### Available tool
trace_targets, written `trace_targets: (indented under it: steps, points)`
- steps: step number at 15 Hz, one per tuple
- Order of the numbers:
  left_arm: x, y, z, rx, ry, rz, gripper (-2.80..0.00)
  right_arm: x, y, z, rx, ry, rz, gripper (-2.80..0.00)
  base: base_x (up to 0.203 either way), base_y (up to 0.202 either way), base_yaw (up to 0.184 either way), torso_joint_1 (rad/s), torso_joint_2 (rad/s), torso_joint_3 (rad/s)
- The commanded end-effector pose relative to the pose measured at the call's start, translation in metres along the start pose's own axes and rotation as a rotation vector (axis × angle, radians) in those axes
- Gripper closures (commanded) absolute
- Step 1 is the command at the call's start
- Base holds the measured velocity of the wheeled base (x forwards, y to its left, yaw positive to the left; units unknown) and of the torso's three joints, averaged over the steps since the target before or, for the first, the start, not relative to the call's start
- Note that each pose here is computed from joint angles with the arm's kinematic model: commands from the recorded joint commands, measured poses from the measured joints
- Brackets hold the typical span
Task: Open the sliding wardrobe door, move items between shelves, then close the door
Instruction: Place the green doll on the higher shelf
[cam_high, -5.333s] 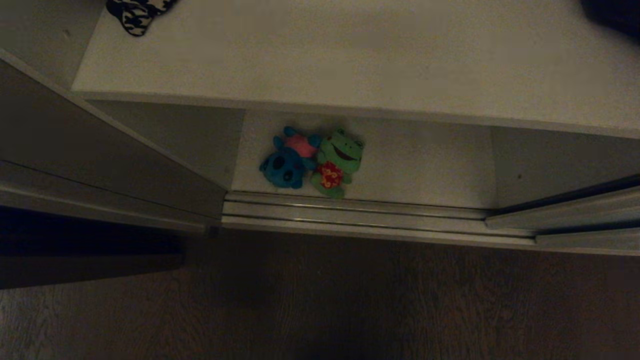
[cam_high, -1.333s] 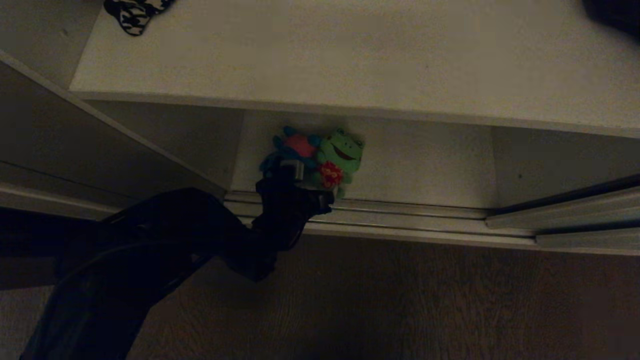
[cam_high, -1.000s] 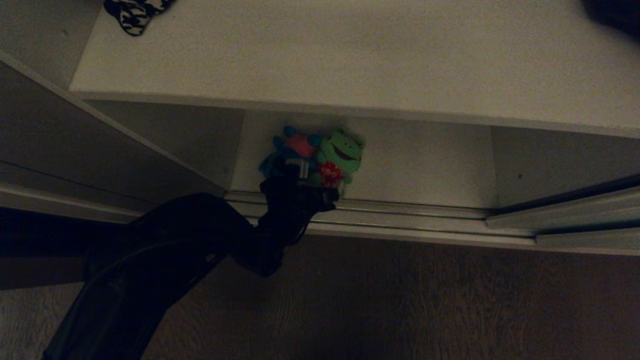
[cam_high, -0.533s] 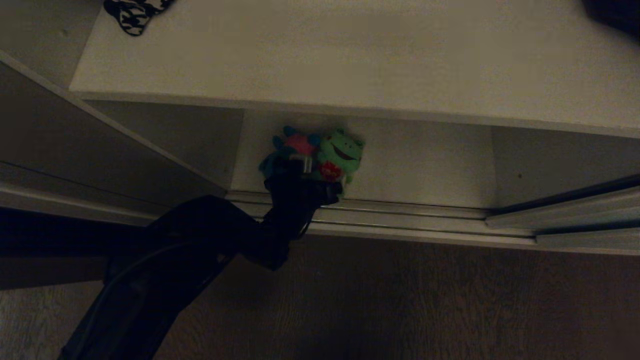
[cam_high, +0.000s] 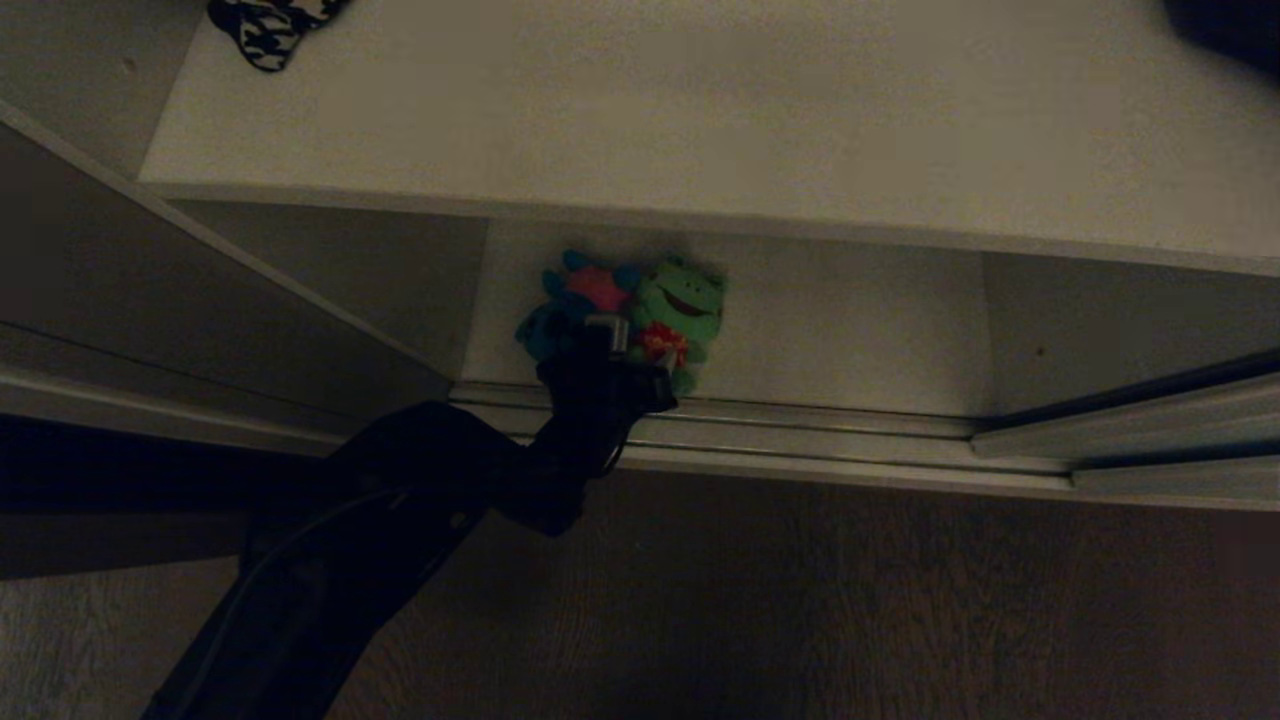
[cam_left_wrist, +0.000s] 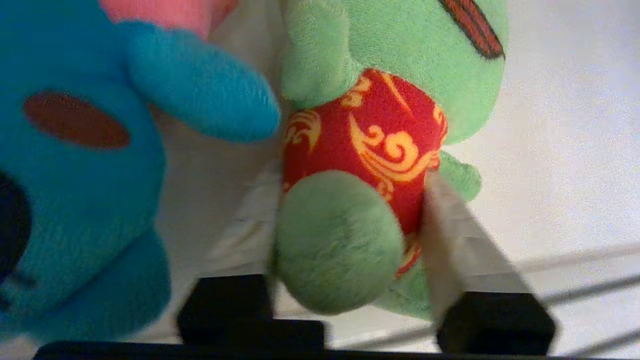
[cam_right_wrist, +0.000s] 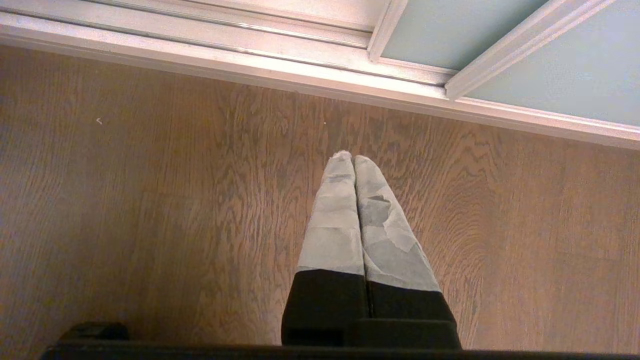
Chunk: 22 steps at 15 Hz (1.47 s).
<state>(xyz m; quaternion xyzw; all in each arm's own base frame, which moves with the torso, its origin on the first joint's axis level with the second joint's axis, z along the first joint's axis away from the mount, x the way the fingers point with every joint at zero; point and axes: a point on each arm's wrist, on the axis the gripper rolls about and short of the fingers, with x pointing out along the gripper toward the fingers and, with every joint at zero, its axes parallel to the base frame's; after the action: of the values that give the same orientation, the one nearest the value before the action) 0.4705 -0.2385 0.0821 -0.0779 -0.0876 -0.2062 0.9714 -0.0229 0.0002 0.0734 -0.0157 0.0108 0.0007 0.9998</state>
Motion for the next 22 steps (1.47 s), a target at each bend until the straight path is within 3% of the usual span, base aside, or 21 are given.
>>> trace_targets:
  steps: [1,8,14,17,22]
  points:
    - [0.002,0.000,0.003,-0.006,-0.018,0.001,0.00,0.000,0.000,0.000,-0.001,0.000,0.000,0.00,0.000,0.000,0.000,0.000,0.00,0.000]
    - [-0.033,-0.011,0.043,-0.043,0.059,0.004,0.00,0.000,0.000,0.000,-0.001,-0.002,0.000,0.00,0.000,0.000,0.000,0.000,0.00,0.000]
    - [-0.108,-0.034,0.075,-0.052,0.179,-0.030,0.00,0.000,0.000,0.000,-0.001,-0.001,0.000,0.00,0.000,0.000,0.000,0.000,0.00,0.000]
    - [-0.144,-0.044,0.098,-0.064,0.192,-0.016,0.00,0.000,0.000,0.000,-0.001,-0.002,0.000,0.00,0.000,0.000,0.000,0.000,0.00,0.000]
    - [-0.229,-0.062,0.125,-0.055,0.285,-0.066,0.00,0.000,0.000,0.000,-0.001,-0.002,0.000,0.00,0.000,0.000,0.000,0.000,0.00,0.000]
